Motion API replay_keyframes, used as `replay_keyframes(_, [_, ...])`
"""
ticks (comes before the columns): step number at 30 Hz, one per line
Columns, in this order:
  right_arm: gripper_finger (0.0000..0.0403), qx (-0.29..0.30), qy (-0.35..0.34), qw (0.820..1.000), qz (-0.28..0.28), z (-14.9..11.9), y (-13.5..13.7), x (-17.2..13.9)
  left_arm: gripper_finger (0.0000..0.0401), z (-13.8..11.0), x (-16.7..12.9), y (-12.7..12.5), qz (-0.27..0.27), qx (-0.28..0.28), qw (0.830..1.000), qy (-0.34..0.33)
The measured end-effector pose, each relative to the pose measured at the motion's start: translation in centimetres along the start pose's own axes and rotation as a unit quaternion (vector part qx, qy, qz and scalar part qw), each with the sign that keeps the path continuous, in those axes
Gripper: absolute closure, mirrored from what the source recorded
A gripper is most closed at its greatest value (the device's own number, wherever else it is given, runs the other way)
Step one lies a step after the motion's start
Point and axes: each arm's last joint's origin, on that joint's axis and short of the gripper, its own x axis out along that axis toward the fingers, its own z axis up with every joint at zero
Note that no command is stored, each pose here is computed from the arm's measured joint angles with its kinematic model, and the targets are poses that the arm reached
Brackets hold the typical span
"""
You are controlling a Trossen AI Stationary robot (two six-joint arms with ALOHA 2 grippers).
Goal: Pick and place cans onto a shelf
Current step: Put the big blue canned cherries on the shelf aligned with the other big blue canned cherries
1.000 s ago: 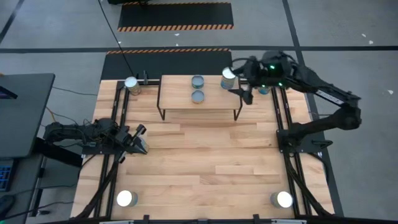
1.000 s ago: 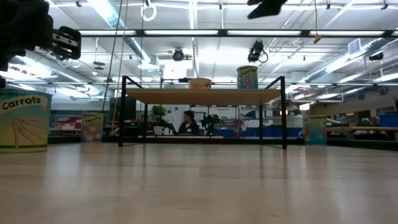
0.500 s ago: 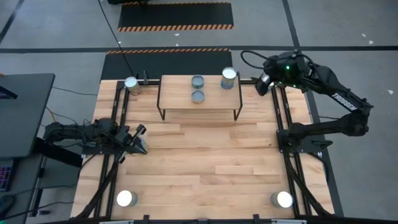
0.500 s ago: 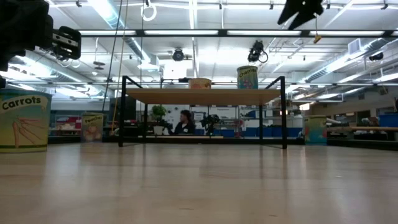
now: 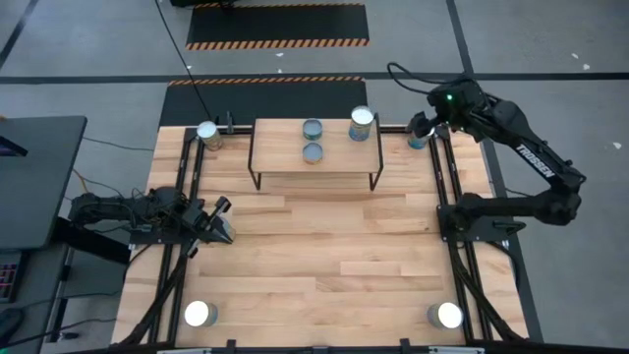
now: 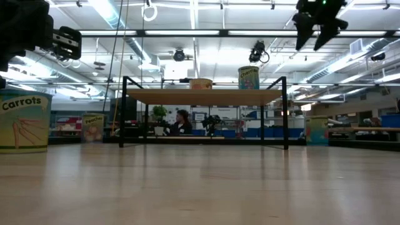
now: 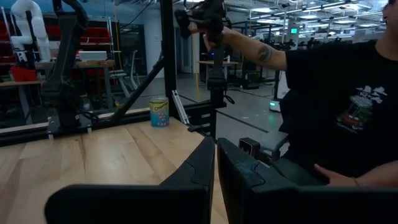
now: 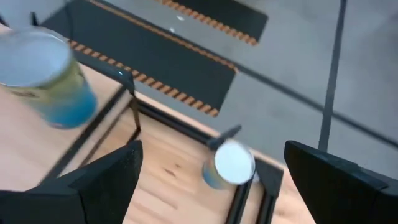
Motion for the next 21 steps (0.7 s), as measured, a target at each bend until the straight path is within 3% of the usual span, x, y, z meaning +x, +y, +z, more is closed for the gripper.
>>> replay_keyframes(4, [0.0003,0.046,0.025,0.998,-0.017,-0.9,-0.1,1.4,0.0374,0.0,0.0,0.0,0.0,0.0,1.0,0.0])
replay_keyframes(13, [0.0014,0.093,0.091,0.99,-0.051,-4.7,0.8,5.4,0.0374,0.0,0.0,0.0,0.0,0.0,1.0,0.0])
replay_keyframes(17, [0.0022,0.071,0.158,0.984,-0.035,-7.0,1.2,6.2,0.0374,0.0,0.0,0.0,0.0,0.0,1.0,0.0])
replay_keyframes(21, [0.003,0.045,0.214,0.976,-0.01,-8.9,1.6,4.8,0.0374,0.0,0.0,0.0,0.0,0.0,1.0,0.0])
